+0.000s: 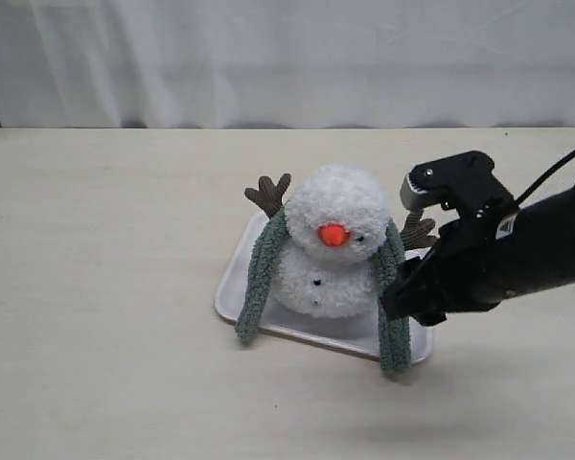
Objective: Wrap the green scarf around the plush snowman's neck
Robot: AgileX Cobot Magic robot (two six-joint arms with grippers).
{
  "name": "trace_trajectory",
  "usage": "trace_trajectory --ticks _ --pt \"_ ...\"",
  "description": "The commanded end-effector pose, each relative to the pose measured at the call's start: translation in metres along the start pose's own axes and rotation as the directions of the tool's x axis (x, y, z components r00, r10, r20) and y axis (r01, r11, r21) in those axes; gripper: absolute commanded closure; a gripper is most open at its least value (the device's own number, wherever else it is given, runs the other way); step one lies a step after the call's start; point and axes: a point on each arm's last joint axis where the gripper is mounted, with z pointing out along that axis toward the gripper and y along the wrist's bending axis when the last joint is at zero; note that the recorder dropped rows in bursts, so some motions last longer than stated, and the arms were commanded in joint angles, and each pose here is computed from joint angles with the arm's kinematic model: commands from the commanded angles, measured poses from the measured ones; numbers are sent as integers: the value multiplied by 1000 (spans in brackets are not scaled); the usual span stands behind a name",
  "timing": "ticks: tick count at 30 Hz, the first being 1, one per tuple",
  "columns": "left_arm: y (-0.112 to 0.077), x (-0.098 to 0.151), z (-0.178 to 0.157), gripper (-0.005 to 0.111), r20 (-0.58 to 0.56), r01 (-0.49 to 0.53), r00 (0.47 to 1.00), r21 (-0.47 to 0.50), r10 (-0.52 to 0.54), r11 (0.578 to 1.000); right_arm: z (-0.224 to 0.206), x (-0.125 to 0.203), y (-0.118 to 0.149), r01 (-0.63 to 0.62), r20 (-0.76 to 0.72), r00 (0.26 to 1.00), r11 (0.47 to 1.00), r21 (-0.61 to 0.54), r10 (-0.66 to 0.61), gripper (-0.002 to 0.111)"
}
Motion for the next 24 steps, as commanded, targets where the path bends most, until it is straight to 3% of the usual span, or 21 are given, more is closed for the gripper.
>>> trace_trajectory --ticks 1,16,18,24 --pt "0 0 0 107 9 6 1000 1 -6 1000 19 11 -6 -39 25 999 999 36 38 51" --pt "0 0 0 107 9 4 1000 0 -4 1000 67 23 -13 -146 -33 988 988 58 148 55" --pt "0 0 0 107 9 4 1000 0 -4 1000 67 23 -12 -151 -33 988 987 57 153 63" --pt "0 0 0 107 9 4 1000 0 -4 1000 67 23 -12 -141 -35 989 988 56 143 102"
